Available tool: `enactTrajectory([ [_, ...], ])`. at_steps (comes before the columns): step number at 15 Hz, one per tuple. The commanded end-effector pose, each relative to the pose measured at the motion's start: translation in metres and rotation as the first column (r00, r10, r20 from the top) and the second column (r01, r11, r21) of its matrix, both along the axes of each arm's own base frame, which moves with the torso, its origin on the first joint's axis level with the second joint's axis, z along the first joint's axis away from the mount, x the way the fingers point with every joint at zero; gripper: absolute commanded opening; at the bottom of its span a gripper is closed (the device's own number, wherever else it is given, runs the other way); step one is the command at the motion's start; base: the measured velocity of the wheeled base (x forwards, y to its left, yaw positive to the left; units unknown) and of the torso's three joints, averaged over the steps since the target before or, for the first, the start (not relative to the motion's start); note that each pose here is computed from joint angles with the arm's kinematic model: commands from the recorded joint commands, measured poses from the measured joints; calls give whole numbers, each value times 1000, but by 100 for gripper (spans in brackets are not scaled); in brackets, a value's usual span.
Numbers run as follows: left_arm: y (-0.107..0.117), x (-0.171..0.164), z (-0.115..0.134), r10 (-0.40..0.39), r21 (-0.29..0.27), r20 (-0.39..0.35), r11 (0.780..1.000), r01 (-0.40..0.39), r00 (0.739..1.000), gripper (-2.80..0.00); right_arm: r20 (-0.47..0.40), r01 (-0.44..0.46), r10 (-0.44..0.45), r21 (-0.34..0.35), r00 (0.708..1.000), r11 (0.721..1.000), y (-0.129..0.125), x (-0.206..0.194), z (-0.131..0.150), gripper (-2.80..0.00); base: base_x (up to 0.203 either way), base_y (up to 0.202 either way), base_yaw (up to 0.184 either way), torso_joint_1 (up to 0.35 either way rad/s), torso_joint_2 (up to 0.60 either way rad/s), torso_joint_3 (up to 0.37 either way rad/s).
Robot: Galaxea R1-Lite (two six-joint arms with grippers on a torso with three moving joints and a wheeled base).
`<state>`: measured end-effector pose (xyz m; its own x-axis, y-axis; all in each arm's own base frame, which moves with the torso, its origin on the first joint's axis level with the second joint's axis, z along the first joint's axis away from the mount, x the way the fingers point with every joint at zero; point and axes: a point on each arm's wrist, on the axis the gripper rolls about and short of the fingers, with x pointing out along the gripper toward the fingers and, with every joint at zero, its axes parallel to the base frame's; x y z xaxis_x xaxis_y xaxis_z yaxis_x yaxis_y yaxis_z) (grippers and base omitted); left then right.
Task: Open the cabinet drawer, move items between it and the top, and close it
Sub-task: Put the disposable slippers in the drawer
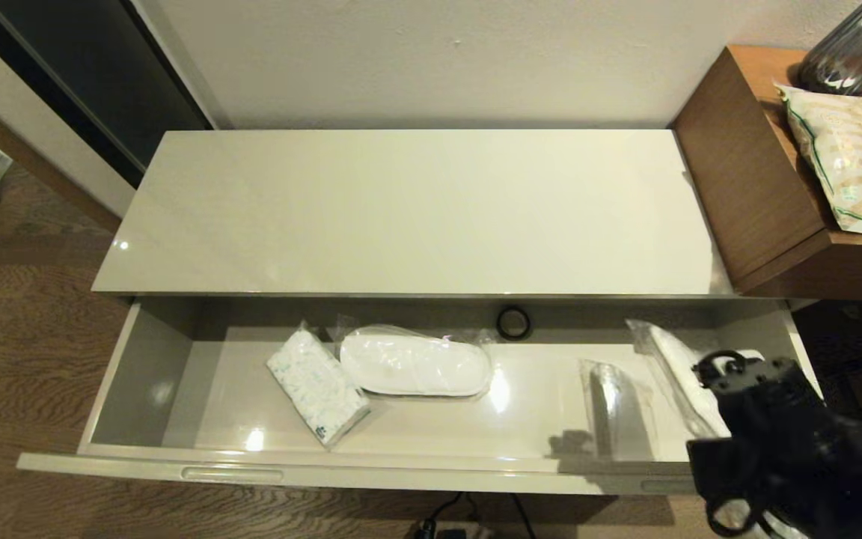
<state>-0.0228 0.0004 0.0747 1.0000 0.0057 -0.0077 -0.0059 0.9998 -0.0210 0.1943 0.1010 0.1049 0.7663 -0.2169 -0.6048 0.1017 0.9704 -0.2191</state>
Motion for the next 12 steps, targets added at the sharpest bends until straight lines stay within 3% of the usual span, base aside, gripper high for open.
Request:
enactTrajectory([
  [1, 0, 0, 0, 0, 0, 2, 1000, 0, 1000, -280, 17, 44, -44, -16, 999, 999, 16, 37, -10, -280, 0, 0, 0, 0, 0, 0],
  [6, 0, 0, 0, 0, 0, 2, 1000, 0, 1000, -280, 119, 153, -144, -72, 982, 986, 16, 66, 3, -280, 0, 0, 0, 0, 0, 0],
  [9, 0, 0, 0, 0, 0, 2, 1000, 0, 1000, -280, 153, 149, -134, -91, 979, 985, 17, 69, 1, -280, 0, 0, 0, 0, 0, 0],
  [10, 0, 0, 0, 0, 0, 2, 1000, 0, 1000, -280, 159, 151, -135, -92, 978, 984, 18, 70, -1, 0, 0, 0, 0, 0, 0, 0],
  [12, 0, 0, 0, 0, 0, 2, 1000, 0, 1000, -280, 157, 160, -141, -112, 977, 981, 19, 73, -10, 0, 0, 0, 0, 0, 0, 0],
])
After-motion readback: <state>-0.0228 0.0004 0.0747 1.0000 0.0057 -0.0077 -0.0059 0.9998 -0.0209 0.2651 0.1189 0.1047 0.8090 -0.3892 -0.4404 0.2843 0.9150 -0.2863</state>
